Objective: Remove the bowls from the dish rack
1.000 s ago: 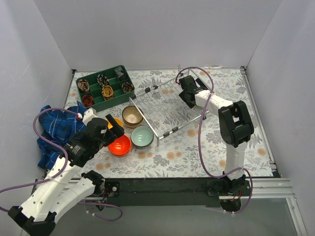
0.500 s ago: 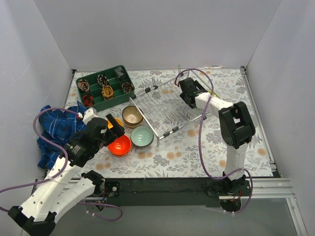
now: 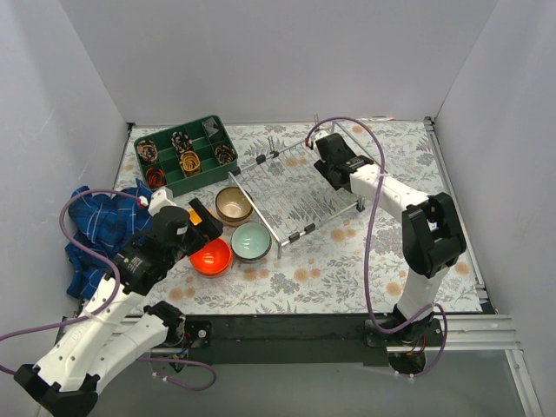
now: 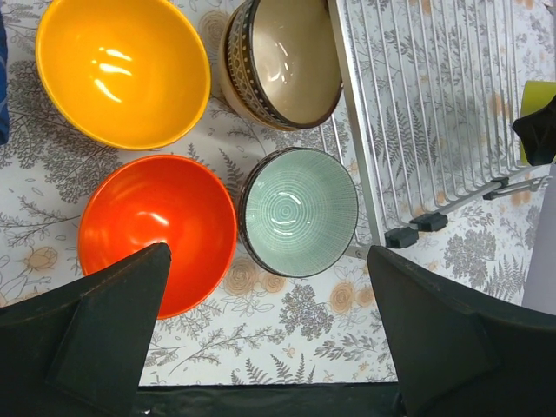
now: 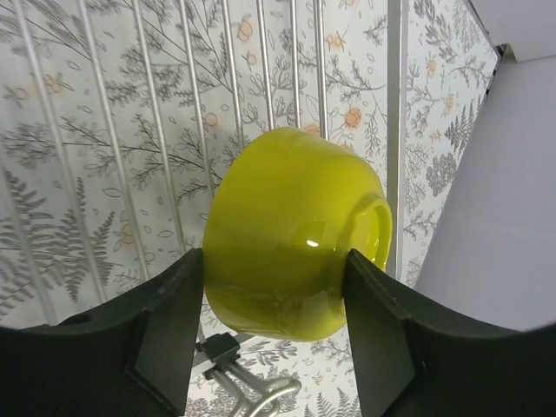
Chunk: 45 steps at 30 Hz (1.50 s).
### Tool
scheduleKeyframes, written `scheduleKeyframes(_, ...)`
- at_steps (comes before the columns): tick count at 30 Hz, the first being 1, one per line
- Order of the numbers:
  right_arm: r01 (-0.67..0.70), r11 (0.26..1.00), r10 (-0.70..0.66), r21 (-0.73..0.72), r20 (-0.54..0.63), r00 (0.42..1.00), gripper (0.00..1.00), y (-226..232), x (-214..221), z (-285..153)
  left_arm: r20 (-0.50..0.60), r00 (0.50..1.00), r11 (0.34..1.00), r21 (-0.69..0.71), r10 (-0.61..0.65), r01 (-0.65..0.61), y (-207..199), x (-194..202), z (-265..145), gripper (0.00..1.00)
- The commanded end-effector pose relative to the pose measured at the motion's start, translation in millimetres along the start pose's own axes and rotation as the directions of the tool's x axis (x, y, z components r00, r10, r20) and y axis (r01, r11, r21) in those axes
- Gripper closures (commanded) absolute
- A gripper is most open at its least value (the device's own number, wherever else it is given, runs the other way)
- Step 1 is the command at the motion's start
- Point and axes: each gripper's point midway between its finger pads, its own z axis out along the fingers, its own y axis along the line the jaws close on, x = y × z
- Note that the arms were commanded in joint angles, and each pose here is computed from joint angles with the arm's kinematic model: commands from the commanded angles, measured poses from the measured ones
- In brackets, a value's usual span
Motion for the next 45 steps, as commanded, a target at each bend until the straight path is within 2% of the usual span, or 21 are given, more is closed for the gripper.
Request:
scheduleKeyframes(1,-0.144,0.988,0.151,-0.050,0.169,0.974,0.82,-14.9,-47.5,-50.5,0.013,1.000,0.997,0.067,0.028,-0.029,-10.5,-2.2,-1.0,0.02)
scheduleKeyframes(4,-0.189,0.970,0.221,-0.153,0.231,0.947,0.83,-8.1,-64.5,-75.7,0.036,0.998,0.991,0.120,0.053,-0.057,-19.4,-6.7,-3.0,0.02)
scheduleKeyframes(7,-0.250,0.915,0.343,-0.318,0.285,0.895,0.82,5.3,-84.6,-107.0,0.048,0.995,0.977,0.193,0.089,-0.096,-31.9,-7.5,-4.2,0.02)
scheduleKeyframes(9,-0.280,0.847,0.437,-0.452,0.291,0.851,0.82,18.4,-94.8,-131.7,0.052,0.992,0.957,0.262,0.117,-0.127,-44.7,-6.3,-5.8,0.02)
scheduleKeyframes(14,-0.246,0.634,0.614,-0.733,0.284,0.736,0.81,45.2,-115.6,-196.7,0.063,0.984,0.903,0.391,0.169,-0.180,-71.2,-3.0,-6.3,0.02)
scheduleKeyframes(15,-0.266,0.576,0.650,-0.773,0.235,0.723,0.81,55.7,-111.2,-200.5,0.064,0.982,0.887,0.423,0.177,-0.187,-79.4,-3.0,-5.7,0.02)
scheduleKeyframes(16,-0.233,0.521,0.665,-0.821,0.220,0.713,0.81,63.1,-112.5,-213.4,0.068,0.979,0.876,0.439,0.192,-0.202,-83.1,-2.2,-5.3,0.02)
scheduleKeyframes(17,-0.202,0.491,0.698,-0.847,0.244,0.673,0.80,59.0,-119.4,-228.5,0.071,0.978,0.868,0.451,0.197,-0.208,-86.5,-2.1,-4.7,0.02)
scheduleKeyframes(19,-0.192,0.371,0.732,-0.909,0.159,0.663,0.80,76.5,-111.5,-241.6,0.067,0.974,0.843,0.490,0.218,-0.222,-94.2,3.3,-0.2,0.02)
scheduleKeyframes(21,-0.137,0.301,0.779,-0.944,0.160,0.607,0.80,73.2,-119.6,-262.9,0.081,0.971,0.818,0.526,0.224,-0.233,-103.4,3.2,0.0,0.02)
scheduleKeyframes(22,-0.150,0.218,0.788,-0.964,0.084,0.610,0.80,84.7,-111.5,-266.3,0.073,0.971,0.818,0.526,0.228,-0.232,-104.0,5.3,4.5,0.02)
scheduleKeyframes(23,-0.108,0.192,0.814,-0.975,0.097,0.573,0.80,78.5,-116.8,-279.2,0.080,0.971,0.812,0.535,0.224,-0.231,-108.2,3.7,4.7,0.02)
scheduleKeyframes(24,-0.097,0.161,0.822,-0.982,0.079,0.564,0.80,80.7,-115.5,-282.9,0.079,0.972,0.811,0.538,0.223,-0.230,-109.6,4.1,6.2,0.02)
scheduleKeyframes(25,-0.110,0.089,0.822,-0.990,0.011,0.569,0.80,88.5,-109.0,-286.8,0.071,0.972,0.806,0.547,0.225,-0.226,-112.0,5.5,7.0,0.02)
scheduleKeyframes(27,-0.060,0.048,0.838,-0.997,0.007,0.545,0.80,87.3,-110.1,-299.3,0.052,0.974,0.809,0.548,0.221,-0.213,-114.2,8.8,13.3,0.02)
scheduleKeyframes(35,0.006,-0.135,0.849,-0.991,-0.112,0.516,0.79,87.8,-103.2,-327.2,0.005,0.990,0.826,0.551,0.144,-0.123,-112.4,21.6,33.5,0.02)
scheduleKeyframes(39,0.035,-0.169,0.847,-0.985,-0.127,0.516,0.79,87.6,-103.7,-336.0,-0.025,0.992,0.821,0.563,0.126,-0.090,-118.4,24.1,35.6,0.10)
scheduleKeyframes(42,0.030,-0.185,0.842,-0.982,-0.142,0.520,0.79,90.0,-102.4,-335.6,-0.043,0.994,0.813,0.580,0.102,-0.058,-122.5,24.7,33.2,0.24)
scheduleKeyframes(43,0.031,-0.189,0.840,-0.982,-0.145,0.524,0.79,91.0,-101.5,-335.4,-0.052,0.995,0.813,0.581,0.082,-0.037,-122.3,24.7,32.5,0.36)
scheduleKeyframes(45,0.033,-0.197,0.836,-0.980,-0.150,0.528,0.79,93.7,-100.1,-335.2,-0.056,0.996,0.804,0.594,0.064,-0.018,-124.7,24.5,30.3,0.49)
